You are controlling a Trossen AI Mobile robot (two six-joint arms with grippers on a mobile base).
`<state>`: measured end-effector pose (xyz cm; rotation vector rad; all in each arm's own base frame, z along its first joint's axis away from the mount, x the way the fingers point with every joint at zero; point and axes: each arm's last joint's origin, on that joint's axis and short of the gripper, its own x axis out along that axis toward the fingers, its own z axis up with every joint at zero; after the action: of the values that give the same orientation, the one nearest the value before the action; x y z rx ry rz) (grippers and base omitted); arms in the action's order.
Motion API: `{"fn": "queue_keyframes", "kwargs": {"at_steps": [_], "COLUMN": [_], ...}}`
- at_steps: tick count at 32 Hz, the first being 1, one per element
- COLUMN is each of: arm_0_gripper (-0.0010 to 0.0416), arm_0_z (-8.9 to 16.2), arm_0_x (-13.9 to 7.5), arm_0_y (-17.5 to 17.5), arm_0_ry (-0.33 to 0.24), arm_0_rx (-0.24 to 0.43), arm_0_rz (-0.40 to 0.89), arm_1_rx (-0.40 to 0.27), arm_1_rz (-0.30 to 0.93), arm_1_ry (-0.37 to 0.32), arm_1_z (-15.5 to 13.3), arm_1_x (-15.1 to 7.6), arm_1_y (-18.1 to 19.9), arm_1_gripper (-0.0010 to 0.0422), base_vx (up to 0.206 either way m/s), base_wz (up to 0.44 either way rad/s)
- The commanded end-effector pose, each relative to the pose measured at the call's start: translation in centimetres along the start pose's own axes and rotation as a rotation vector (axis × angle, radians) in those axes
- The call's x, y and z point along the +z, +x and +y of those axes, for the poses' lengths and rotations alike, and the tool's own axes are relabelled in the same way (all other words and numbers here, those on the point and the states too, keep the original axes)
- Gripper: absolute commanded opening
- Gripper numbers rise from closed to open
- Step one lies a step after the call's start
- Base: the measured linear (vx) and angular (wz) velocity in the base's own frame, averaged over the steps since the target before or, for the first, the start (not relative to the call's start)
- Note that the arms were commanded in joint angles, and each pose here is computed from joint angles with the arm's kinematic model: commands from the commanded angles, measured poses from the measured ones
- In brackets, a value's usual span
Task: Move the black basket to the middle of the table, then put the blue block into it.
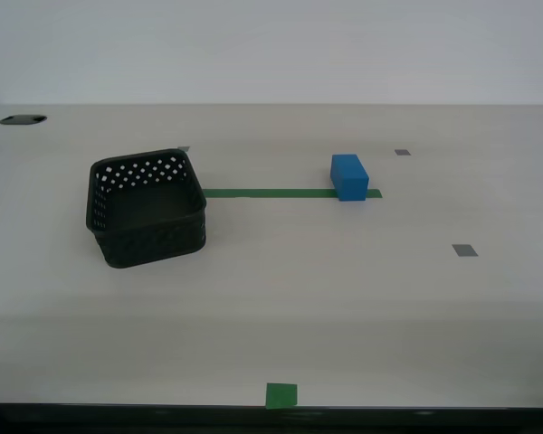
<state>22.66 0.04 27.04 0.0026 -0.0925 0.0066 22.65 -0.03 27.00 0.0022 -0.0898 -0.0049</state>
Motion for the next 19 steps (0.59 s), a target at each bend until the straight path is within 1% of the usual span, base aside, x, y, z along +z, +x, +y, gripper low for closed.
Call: {"fn": "queue_keyframes", "kwargs": {"at_steps": [1, 19], "arm_0_gripper": [0.0001, 0.0000], "arm_0_z": [0.00, 0.00], "arm_0_x": [0.05, 0.05], "arm_0_y": [0.01, 0.01], "arm_0_ry": [0.000, 0.000], "arm_0_rx": [0.000, 0.000], "arm_0_rz": [-0.004, -0.004], "arm_1_rx": [-0.002, -0.002], "arm_1_rz": [-0.004, -0.006], "arm_1_ry": [-0.001, -0.001], "arm_1_z": [0.01, 0.00], "arm_1_x": [0.05, 0.08], "arm_1_y": [0.00, 0.01], "arm_1_gripper": [0.0000, 0.0000], "base_vx": [0.000, 0.000], "base_wz": [0.000, 0.000]}}
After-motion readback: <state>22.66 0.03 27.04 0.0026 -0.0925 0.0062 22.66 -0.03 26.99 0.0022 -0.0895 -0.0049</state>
